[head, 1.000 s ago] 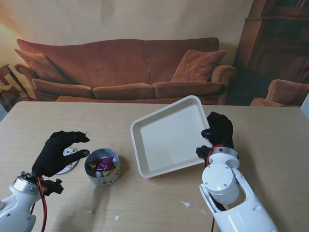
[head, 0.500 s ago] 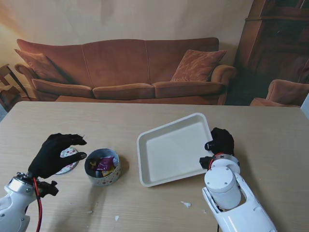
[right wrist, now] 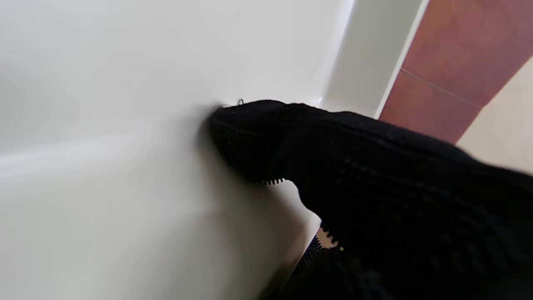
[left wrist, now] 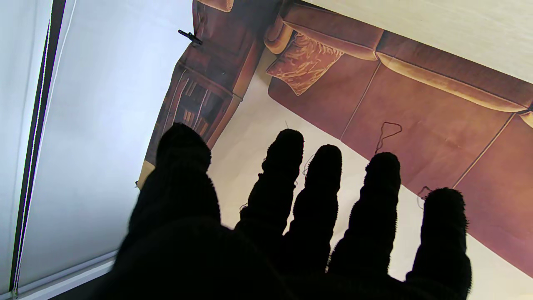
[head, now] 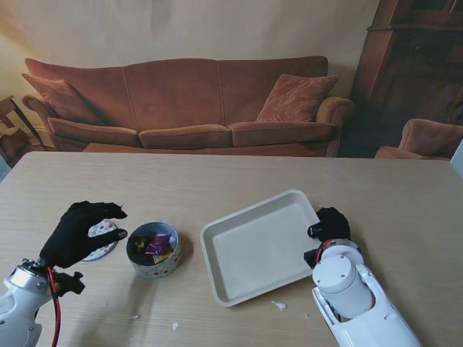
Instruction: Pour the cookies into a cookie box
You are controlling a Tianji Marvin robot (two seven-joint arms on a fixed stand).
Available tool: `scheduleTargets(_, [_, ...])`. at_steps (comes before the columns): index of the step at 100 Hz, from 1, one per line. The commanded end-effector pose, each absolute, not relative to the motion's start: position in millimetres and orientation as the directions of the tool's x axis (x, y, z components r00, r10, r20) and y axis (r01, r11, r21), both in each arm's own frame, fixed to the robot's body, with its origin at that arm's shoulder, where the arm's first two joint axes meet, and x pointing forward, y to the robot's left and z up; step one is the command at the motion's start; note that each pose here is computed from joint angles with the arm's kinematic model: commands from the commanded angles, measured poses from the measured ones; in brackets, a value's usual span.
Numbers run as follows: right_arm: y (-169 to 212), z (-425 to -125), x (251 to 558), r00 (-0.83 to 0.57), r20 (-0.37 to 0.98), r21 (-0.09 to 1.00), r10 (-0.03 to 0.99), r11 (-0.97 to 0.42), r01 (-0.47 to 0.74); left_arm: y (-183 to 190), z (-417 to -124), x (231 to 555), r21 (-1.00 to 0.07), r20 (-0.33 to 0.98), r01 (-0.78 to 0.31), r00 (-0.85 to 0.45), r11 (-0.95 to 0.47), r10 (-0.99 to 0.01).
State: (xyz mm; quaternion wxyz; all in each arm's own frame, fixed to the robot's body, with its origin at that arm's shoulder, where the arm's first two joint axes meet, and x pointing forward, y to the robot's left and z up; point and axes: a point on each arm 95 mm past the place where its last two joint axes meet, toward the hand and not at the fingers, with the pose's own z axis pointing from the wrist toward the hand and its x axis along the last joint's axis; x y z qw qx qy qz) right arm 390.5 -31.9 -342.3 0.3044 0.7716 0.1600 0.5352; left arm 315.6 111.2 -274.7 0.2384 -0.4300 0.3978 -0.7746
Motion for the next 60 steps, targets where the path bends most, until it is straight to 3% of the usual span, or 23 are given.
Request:
scheduleTargets(1, [-32.2, -353.2, 386.0, 0.400, 0.710, 0.653, 0.580, -0.755, -0.064, 110.3, -277.9, 313.9, -0.826, 0.479, 0.011, -0.511, -0.563, -0.713])
scheduleTargets(60, [-31.5, -370.5, 389.5, 0.430, 0.619, 0.731, 0.658, -0.682, -0.009, 113.1, -280.7, 314.3, -0.830, 0.480, 0.006, -0.501, -0.557, -0.720])
